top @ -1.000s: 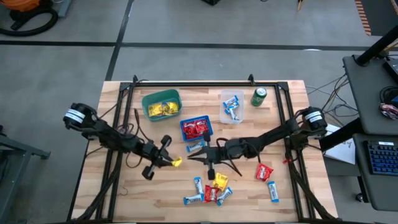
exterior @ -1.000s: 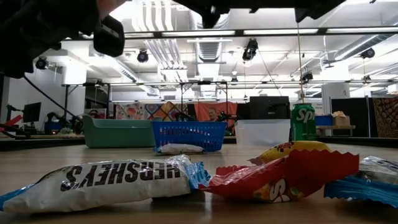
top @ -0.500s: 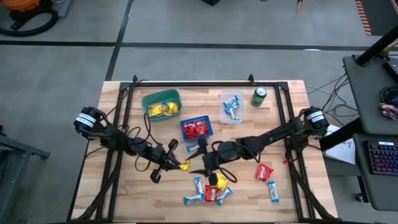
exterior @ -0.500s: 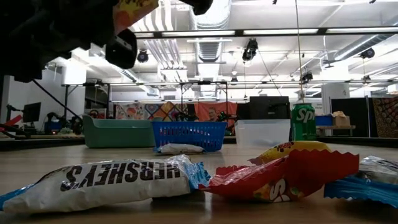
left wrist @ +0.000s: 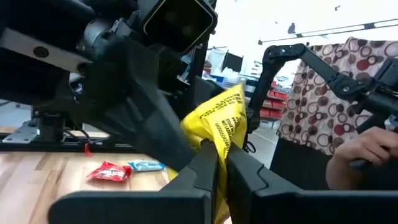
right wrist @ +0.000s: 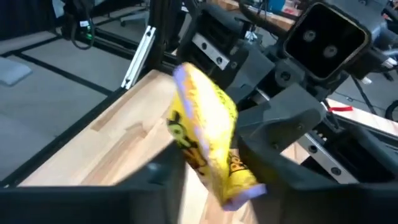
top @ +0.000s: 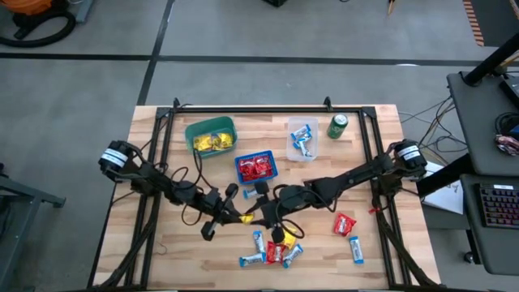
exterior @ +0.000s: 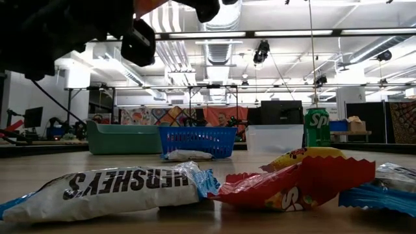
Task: Sort candy
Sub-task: Put the sour patch candy into the blue green bin
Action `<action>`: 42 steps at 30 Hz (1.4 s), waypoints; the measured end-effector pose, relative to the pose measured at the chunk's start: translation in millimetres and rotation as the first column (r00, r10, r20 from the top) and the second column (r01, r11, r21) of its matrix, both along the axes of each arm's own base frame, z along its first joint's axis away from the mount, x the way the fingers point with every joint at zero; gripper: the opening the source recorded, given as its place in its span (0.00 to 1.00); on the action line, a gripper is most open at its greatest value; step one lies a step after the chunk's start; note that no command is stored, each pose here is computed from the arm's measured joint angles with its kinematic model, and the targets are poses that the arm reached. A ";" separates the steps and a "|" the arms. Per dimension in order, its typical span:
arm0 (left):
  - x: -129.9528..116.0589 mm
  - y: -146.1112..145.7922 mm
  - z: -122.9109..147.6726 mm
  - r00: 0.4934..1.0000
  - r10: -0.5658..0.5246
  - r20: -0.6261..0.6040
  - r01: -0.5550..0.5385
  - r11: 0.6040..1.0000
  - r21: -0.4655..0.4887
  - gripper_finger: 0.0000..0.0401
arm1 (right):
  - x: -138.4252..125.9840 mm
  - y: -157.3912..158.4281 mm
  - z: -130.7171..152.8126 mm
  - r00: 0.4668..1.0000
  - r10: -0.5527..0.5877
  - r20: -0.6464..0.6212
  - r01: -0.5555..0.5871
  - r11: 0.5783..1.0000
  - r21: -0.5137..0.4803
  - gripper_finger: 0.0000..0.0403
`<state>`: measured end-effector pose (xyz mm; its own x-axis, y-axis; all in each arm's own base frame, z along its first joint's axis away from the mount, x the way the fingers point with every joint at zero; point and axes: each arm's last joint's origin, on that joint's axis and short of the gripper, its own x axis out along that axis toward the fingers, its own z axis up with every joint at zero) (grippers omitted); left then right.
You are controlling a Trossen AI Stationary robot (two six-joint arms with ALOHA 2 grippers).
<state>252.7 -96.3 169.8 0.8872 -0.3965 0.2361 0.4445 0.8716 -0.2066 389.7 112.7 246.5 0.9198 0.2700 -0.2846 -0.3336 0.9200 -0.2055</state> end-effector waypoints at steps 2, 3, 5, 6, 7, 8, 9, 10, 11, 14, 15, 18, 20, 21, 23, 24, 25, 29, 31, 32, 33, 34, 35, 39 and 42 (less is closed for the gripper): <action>-0.6 0.3 -1.0 1.000 0.000 -0.006 0.000 1.000 0.001 0.01 | -0.2 0.2 -0.6 1.000 0.000 -0.014 0.000 1.000 -0.004 0.15; -1.4 0.6 -2.1 1.000 0.000 -0.012 0.000 1.000 0.003 0.03 | -0.2 0.2 -0.7 1.000 0.001 -0.020 -0.001 1.000 -0.009 0.09; -2.9 1.8 -3.3 1.000 0.004 -0.018 -0.004 1.000 0.005 0.06 | -0.1 0.0 -0.8 1.000 -0.001 -0.031 0.000 1.000 -0.020 0.06; -4.1 2.4 -3.0 1.000 0.006 -0.018 -0.006 1.000 0.004 0.09 | 0.0 -0.2 -0.5 1.000 -0.002 -0.031 0.001 1.000 -0.021 0.05; -5.4 3.2 -2.7 1.000 0.011 -0.017 -0.011 1.000 0.004 0.11 | 0.1 -0.3 -0.2 1.000 -0.004 -0.030 0.003 1.000 -0.020 0.04; -7.1 4.5 -2.4 1.000 0.016 -0.015 -0.016 1.000 0.005 0.15 | -0.3 -1.0 0.5 0.999 -0.006 -0.032 0.006 1.000 -0.019 0.04; -9.6 5.9 -2.5 1.000 0.020 -0.015 -0.020 1.000 0.012 0.18 | -1.1 -2.1 0.9 0.999 -0.011 -0.043 0.010 1.000 -0.019 0.03; -13.0 7.8 -3.3 0.999 0.031 -0.017 -0.031 0.999 0.020 0.22 | -2.7 -3.3 1.1 0.998 -0.011 -0.067 0.010 1.000 -0.010 0.03; -16.9 9.7 -3.5 0.999 0.048 -0.015 -0.048 0.998 0.029 0.26 | -4.9 -4.0 1.9 0.996 -0.013 -0.090 0.013 1.000 0.002 0.03; -31.2 16.6 -3.2 0.994 0.110 -0.005 -0.110 0.993 0.051 0.37 | -10.2 -8.3 2.2 0.988 -0.047 -0.148 0.056 0.997 0.062 0.03; -36.3 19.2 -3.9 0.991 0.136 -0.006 -0.136 0.989 0.056 0.41 | -12.0 -10.1 -0.2 0.985 -0.066 -0.162 0.079 0.994 0.071 0.03; -48.8 25.7 -8.4 0.967 0.251 -0.035 -0.249 0.967 0.061 0.49 | -14.6 -14.9 -10.5 0.976 -0.158 -0.147 0.171 0.982 0.078 0.03; -50.8 26.6 -12.6 0.947 0.316 -0.065 -0.312 0.948 0.070 0.51 | -16.2 -17.6 -15.2 0.969 -0.232 -0.082 0.241 0.964 0.115 0.03; -50.5 25.4 -14.1 0.943 0.326 -0.068 -0.320 0.944 0.084 0.51 | -17.2 -19.4 -16.9 0.964 -0.261 -0.042 0.264 0.953 0.148 0.02; -45.7 20.3 -13.5 0.946 0.320 -0.052 -0.313 0.943 0.114 0.51 | -19.8 -24.5 -23.2 0.954 -0.300 0.009 0.290 0.929 0.231 0.02; -43.0 17.7 -13.2 0.947 0.318 -0.041 -0.311 0.941 0.133 0.51 | -21.4 -27.8 -26.7 0.949 -0.315 0.021 0.297 0.914 0.277 0.02; -40.3 15.6 -13.7 0.945 0.324 -0.037 -0.315 0.937 0.153 0.51 | -23.2 -31.0 -29.8 0.943 -0.330 0.033 0.303 0.896 0.324 0.02; -27.5 13.7 -15.6 0.899 0.437 -0.037 -0.423 0.886 0.190 0.51 | -28.3 -36.9 -32.2 0.930 -0.359 0.083 0.288 0.849 0.444 0.02; -21.7 12.2 -16.0 0.886 0.463 -0.032 -0.448 0.870 0.204 0.51 | -29.4 -37.3 -33.7 0.930 -0.357 0.083 0.284 0.846 0.450 0.02; -20.3 12.1 -16.5 0.873 0.487 -0.032 -0.470 0.856 0.213 0.51 | -29.6 -37.3 -34.2 0.931 -0.356 0.079 0.286 0.847 0.448 0.02; -18.3 12.0 -15.8 0.858 0.512 -0.030 -0.496 0.843 0.211 0.51 | -29.6 -37.4 -34.5 0.931 -0.357 0.078 0.287 0.847 0.448 0.02; -16.9 12.4 -15.1 0.842 0.538 -0.028 -0.522 0.828 0.205 0.51 | -29.6 -37.6 -34.3 0.930 -0.358 0.080 0.287 0.846 0.449 0.02; -17.2 13.4 -15.7 0.824 0.566 -0.033 -0.548 0.810 0.209 0.51 | -29.6 -37.7 -34.0 0.930 -0.358 0.083 0.286 0.846 0.450 0.02; -17.5 14.2 -13.6 0.812 0.584 -0.018 -0.568 0.797 0.207 0.51 | -29.7 -37.6 -34.9 0.931 -0.357 0.077 0.288 0.848 0.445 0.02; -15.4 12.8 -8.8 0.819 0.573 0.018 -0.565 0.801 0.200 0.51 | -29.5 -37.6 -34.4 0.931 -0.356 0.081 0.287 0.851 0.440 0.02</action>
<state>237.3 -83.5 161.0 0.9743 0.1502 0.1676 -0.1490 0.9886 -0.0199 360.2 75.1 212.1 0.9981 0.0127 -0.0609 -0.0006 0.9809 0.1943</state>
